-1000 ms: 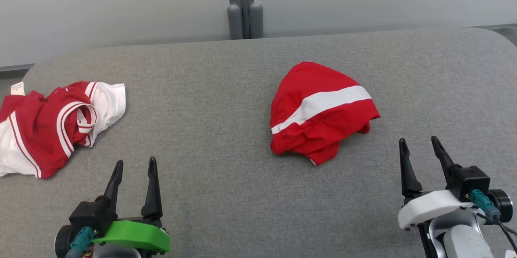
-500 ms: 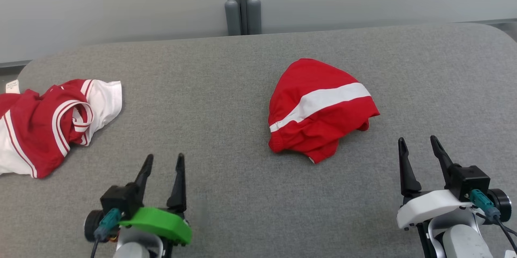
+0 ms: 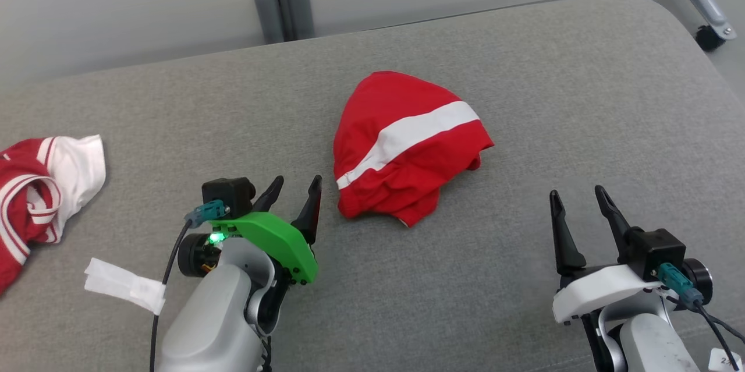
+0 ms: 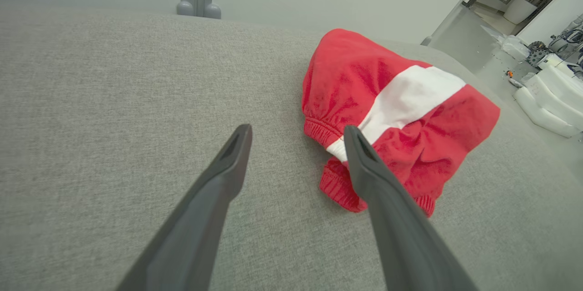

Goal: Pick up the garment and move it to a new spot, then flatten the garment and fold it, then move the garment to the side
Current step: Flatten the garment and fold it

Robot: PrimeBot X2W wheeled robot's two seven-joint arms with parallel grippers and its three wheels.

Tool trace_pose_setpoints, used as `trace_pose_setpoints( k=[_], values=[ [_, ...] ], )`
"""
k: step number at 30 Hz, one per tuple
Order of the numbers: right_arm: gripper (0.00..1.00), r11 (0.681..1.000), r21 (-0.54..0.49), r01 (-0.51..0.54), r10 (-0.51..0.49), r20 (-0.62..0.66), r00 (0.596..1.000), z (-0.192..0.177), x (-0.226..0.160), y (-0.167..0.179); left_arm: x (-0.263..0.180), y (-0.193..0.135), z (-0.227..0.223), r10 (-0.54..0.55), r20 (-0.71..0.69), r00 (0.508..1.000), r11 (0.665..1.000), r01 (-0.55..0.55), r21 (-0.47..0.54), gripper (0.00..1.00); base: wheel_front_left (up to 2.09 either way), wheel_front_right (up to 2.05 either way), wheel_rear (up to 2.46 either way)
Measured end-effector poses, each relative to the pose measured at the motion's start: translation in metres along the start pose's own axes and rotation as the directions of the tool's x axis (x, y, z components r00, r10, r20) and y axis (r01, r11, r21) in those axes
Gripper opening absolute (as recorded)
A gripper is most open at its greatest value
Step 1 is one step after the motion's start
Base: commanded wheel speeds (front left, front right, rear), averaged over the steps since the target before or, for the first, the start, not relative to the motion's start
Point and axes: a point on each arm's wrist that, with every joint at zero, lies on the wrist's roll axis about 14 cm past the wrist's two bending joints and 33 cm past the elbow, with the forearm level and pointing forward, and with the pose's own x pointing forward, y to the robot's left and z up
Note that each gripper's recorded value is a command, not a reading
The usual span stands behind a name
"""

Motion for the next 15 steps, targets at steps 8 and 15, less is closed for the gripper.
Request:
trace_pose_setpoints(
  k=[8,15],
  values=[
    [1.00,0.995,0.000,0.097,-0.097,-0.022,0.995,-0.005,-0.019,-0.030,0.029,-0.025,-0.037,-0.040,-0.174,0.984,0.998,0.030,-0.060,1.00,0.00,0.00,0.00],
    [1.00,0.988,-0.006,0.155,-0.155,-0.035,0.987,-0.007,-0.031,-0.048,0.041,-0.042,-0.057,-0.063,-0.235,0.970,0.996,0.047,-0.074,1.00,0.00,0.00,0.00]
  ],
)
